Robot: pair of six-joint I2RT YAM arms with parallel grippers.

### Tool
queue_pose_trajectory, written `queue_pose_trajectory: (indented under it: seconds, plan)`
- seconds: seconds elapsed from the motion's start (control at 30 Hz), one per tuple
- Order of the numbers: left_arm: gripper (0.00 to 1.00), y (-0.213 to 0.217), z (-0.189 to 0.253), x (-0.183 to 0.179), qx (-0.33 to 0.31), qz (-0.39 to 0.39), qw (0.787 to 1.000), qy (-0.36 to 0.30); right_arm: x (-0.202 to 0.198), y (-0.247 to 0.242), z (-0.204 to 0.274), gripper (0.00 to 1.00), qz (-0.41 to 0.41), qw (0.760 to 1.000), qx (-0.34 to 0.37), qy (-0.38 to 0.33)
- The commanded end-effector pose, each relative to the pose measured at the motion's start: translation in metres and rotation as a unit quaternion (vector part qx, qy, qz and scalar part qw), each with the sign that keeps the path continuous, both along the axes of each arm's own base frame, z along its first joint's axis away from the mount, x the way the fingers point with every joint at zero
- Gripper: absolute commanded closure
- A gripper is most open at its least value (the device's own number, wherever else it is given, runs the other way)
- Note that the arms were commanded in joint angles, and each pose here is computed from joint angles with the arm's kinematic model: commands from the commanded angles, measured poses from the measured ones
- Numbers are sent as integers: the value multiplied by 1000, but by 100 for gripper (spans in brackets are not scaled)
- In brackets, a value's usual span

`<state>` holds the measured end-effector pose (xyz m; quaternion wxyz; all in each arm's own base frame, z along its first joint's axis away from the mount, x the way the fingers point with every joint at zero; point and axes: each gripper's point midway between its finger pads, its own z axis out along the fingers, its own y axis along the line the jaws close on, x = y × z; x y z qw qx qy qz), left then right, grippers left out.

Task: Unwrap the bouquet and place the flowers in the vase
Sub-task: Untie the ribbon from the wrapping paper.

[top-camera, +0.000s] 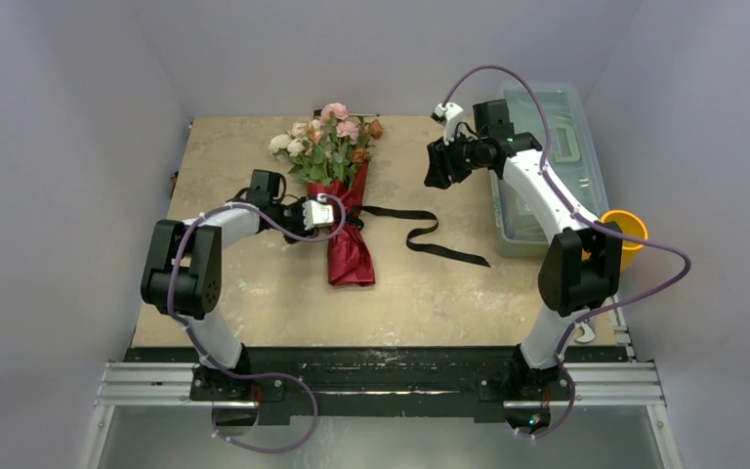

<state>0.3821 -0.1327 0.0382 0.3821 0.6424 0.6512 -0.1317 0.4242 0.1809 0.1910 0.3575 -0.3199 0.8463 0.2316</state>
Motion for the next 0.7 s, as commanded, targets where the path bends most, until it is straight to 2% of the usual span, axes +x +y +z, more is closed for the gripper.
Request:
queue_pose_trajectory:
  seconds: [0.0, 0.33, 0.67]
  plan:
    - [52, -6, 14, 16, -6, -19, 999, -35, 1, 8, 17, 47, 18, 1000, 14, -14]
    - [51, 15, 23, 16, 0, 0, 999, -48, -2, 8, 12, 46, 19, 1000, 15, -9]
    - [47, -4, 8, 19, -4, -22, 998, -53, -6, 7, 8, 46, 21, 1000, 12, 3]
